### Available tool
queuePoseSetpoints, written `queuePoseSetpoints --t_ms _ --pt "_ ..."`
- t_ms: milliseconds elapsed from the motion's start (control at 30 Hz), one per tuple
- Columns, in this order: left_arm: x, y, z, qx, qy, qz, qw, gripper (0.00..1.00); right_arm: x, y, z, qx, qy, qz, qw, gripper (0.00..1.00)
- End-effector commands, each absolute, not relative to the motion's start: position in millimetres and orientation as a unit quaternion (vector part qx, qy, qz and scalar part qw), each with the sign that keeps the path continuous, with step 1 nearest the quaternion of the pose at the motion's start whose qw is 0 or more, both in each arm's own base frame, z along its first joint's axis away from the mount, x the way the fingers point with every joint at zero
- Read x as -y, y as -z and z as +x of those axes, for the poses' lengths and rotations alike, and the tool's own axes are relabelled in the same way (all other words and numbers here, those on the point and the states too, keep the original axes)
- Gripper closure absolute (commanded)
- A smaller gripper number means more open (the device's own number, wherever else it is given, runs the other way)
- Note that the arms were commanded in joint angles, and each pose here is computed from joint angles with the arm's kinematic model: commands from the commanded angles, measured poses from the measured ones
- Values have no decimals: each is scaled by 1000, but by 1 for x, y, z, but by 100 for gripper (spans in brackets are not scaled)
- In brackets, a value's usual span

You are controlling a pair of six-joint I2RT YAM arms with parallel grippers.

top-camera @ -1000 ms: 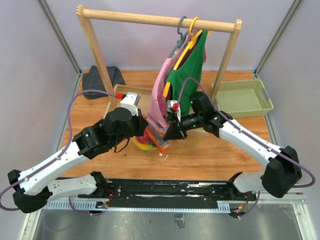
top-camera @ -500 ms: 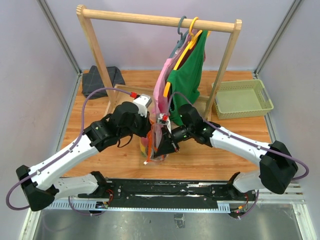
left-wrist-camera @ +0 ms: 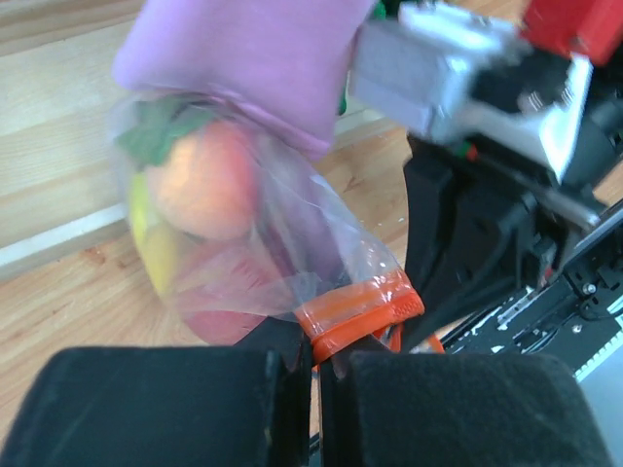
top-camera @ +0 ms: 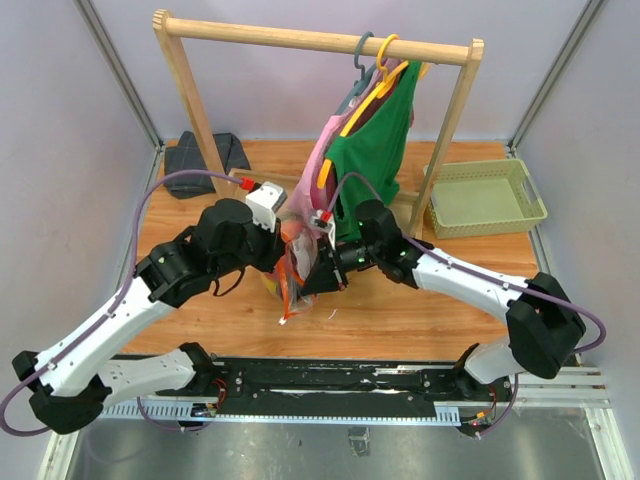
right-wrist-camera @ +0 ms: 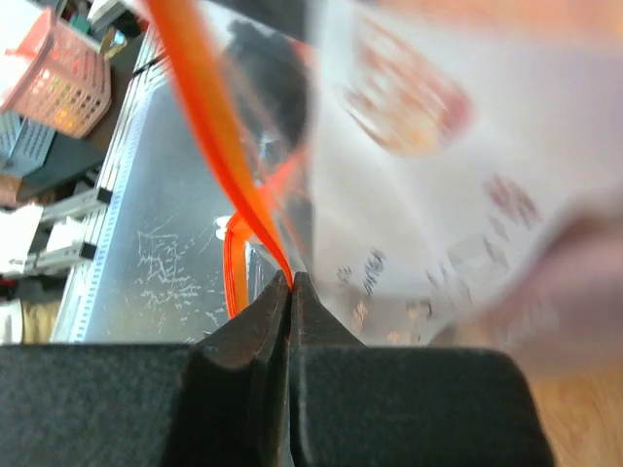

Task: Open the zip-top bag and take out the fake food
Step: Open the zipper of the food storage bag at the center of the board.

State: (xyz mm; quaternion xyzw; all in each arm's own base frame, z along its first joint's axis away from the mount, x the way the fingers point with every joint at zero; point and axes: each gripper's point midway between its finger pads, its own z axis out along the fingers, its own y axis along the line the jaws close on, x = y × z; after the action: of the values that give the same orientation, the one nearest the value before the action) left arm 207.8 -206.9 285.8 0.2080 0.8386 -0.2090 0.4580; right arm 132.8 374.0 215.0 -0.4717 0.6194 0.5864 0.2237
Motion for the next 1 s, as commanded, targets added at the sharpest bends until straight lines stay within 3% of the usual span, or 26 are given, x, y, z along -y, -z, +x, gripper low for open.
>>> queuePoseSetpoints --t_ms 0,500,800,967 --pt "225 -285 214 -831 226 233 452 100 -355 -203 166 -663 -587 -399 239 99" --pt "306 -221 247 -826 293 261 405 100 -303 -158 204 -749 -528 -308 258 95" --pt "312 -203 244 -814 334 234 414 100 -293 -154 216 -762 -493 -322 270 92" --pt "309 -196 242 -811 348 218 418 100 -289 -152 217 -765 -488 -327 265 82"
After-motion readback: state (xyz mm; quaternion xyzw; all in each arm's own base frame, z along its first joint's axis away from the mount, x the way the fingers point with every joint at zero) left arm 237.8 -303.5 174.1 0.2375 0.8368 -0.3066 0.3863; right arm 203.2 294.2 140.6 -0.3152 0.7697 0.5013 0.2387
